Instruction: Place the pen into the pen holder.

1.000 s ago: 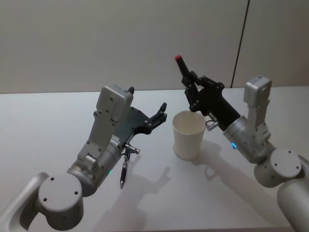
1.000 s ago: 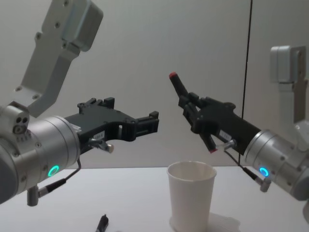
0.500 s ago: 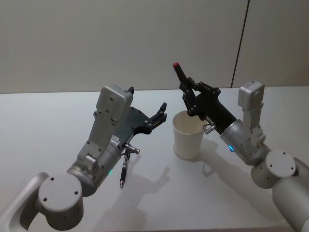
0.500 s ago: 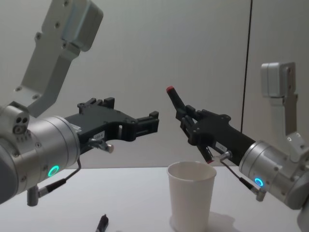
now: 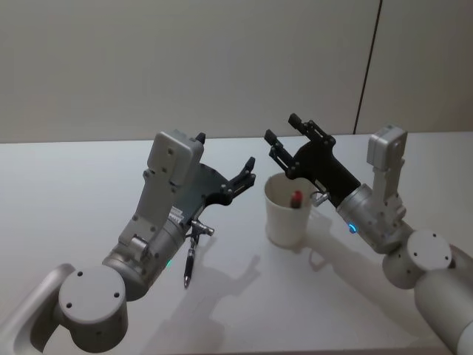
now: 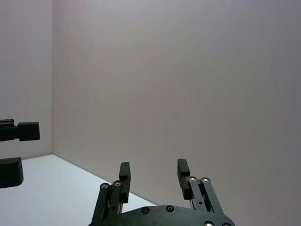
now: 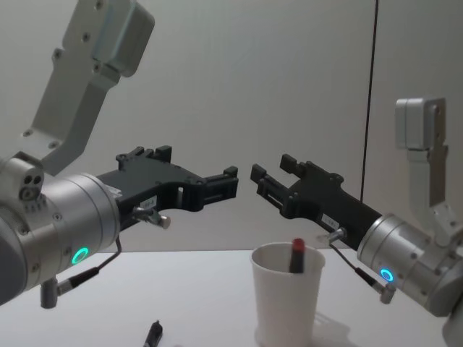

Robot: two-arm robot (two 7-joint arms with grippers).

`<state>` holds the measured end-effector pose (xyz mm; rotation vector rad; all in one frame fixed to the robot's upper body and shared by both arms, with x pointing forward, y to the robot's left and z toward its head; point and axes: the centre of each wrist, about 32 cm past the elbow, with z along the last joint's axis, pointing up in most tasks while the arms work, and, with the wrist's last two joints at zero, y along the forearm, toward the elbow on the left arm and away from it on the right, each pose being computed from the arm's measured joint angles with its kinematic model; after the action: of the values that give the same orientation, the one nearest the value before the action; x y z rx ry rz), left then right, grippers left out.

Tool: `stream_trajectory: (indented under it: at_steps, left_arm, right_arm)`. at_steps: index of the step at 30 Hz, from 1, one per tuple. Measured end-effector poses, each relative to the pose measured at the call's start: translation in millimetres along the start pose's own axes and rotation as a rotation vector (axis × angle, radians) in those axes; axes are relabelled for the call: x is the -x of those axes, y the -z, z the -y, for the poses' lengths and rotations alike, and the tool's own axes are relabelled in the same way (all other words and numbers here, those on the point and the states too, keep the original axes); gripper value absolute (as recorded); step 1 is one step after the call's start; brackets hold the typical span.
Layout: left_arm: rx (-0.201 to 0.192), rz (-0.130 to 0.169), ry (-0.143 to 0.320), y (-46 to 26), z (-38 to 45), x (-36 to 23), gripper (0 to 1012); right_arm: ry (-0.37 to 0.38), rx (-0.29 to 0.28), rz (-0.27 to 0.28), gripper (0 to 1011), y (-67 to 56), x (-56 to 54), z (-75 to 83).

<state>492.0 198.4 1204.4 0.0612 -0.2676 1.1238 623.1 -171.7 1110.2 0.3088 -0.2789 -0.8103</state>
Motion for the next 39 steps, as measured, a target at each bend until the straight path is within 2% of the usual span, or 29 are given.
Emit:
stream_trajectory:
  at_steps: [2, 6, 15, 23, 30, 39]
  left_arm:
    - [0.000, 0.000, 0.000, 0.0, 0.0, 0.0, 1000]
    - [0.000, 0.000, 0.000, 0.0, 0.0, 0.0, 1000]
    - [0.000, 0.000, 0.000, 0.0, 0.0, 0.0, 1000]
    - [0.000, 0.000, 0.000, 0.0, 0.0, 0.0, 1000]
    - [0.000, 0.000, 0.000, 0.0, 0.0, 0.0, 1000]
    - [0.000, 0.000, 0.000, 0.0, 0.0, 0.0, 1000]
  right_arm:
    - [-0.001, -0.002, -0.001, 603, 0.1, -0.1, 0.1]
    - [-0.003, -0.010, -0.005, 761, -0.5, -0.7, 0.3]
    - [0.000, -0.027, -0.014, 993, -3.5, -1.2, 2.3]
    - [0.031, -0.041, -0.024, 1001, -11.6, -1.5, 6.8]
    - [0.087, -0.044, -0.031, 1001, -23.7, -1.1, 14.0]
    - [0.207, -0.019, -0.043, 1001, -45.6, 0.5, 29.6]
